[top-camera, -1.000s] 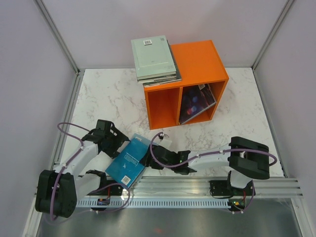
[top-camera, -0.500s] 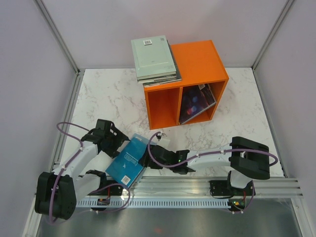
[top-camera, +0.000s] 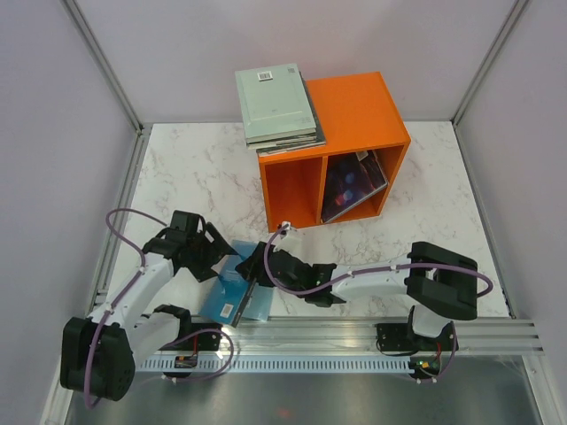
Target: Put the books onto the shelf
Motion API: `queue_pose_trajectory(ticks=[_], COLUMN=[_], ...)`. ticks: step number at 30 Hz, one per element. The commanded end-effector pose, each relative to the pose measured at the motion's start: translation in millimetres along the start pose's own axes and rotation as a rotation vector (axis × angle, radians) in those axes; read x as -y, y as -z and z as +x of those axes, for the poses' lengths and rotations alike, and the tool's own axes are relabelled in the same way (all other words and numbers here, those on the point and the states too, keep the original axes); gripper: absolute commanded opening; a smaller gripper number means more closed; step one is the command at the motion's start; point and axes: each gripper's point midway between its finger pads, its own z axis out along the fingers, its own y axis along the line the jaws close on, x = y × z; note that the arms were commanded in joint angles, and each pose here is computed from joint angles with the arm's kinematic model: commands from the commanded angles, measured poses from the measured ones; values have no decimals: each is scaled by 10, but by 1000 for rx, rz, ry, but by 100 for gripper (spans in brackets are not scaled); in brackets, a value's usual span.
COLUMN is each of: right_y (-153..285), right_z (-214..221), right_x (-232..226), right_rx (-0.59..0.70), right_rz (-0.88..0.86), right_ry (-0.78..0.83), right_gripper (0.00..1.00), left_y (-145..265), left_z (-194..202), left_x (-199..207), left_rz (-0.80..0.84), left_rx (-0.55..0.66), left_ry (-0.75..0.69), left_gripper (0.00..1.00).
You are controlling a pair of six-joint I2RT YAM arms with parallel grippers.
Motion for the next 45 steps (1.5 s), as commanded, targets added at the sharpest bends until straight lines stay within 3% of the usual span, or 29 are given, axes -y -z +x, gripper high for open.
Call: queue_pose_trajectory(ticks=[1,6,9,10,15,18,25,31,45], right_y=[-10,-62,-128,-138,10,220,949,1305,1352], right_z=[-199,-147,-44,12,-148,-409,-1181,-1667,-2531], right_x=[-762,-820,-871,-859,-806,-590,-488,-470,-598], right_rx=[65,26,-16,-39,12,92,314,447,676], right_rz=[-234,-263,-286,-282,-234,-107,-6,87,245], right_ry=[-105,-100,-94,-88,-72,7,82,163,307], right_gripper=[62,54,22,0,0,0,0,0,0], left_y=[179,215,219,228,367,520,809,801,856], left_z=[266,246,245,242,112,3,-151,-131,-122], left_x=[122,141,164,180,314,386,460,355,380], left_rz=[73,81,84,89,106,100,96,70,96], left_rx=[-138,-127,-133,-135,-94,-51,32,35,49], left_ry=[-127,-142,-149,-155,-228,-299,-410,-439,-453], left_gripper=[87,87,87,87,88,89,90,90,90])
